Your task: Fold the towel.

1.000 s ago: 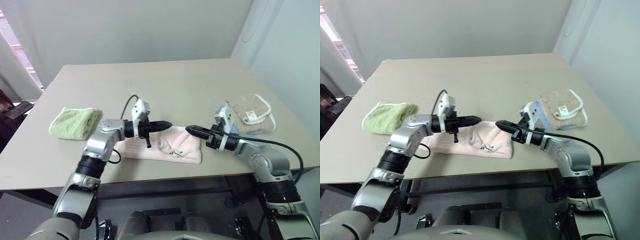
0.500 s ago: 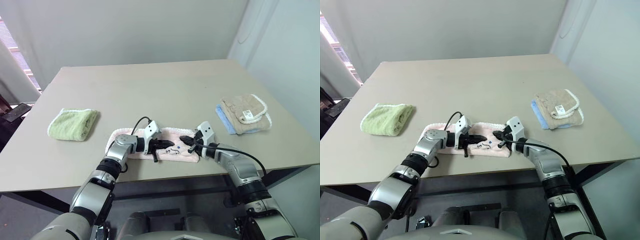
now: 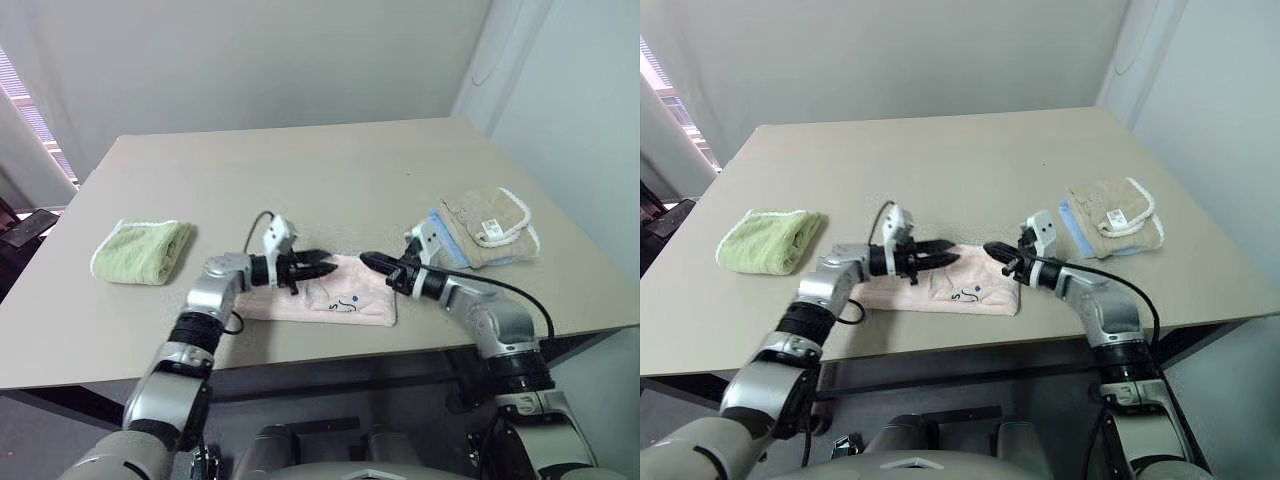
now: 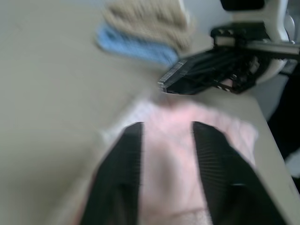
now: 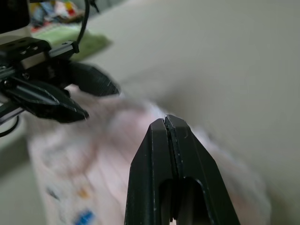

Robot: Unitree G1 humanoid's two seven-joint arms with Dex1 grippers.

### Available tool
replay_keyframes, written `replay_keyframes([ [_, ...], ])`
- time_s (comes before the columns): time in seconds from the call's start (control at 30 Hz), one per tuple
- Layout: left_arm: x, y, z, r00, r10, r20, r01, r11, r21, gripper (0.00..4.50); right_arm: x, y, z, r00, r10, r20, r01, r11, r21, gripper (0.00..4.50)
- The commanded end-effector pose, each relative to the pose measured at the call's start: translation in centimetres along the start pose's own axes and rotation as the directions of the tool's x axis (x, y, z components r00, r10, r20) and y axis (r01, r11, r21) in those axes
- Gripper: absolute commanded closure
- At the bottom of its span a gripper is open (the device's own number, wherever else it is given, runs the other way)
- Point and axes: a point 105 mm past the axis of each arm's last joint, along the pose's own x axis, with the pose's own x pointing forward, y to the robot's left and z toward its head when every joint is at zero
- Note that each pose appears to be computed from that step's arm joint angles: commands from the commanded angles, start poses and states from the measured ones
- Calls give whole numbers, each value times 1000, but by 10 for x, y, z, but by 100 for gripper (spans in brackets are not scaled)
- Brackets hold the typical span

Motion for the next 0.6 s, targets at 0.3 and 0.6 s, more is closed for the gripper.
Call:
replay_keyframes([
  [0.3,-124,-24,36,972,233,-30,-233,946,-225,0,-7,49,44,968,238,77,-244,966,82,393],
  [0.6,-190,-42,-13,862,450,-233,-507,760,-407,0,2,58,30,948,319,-13,-313,936,157,114],
])
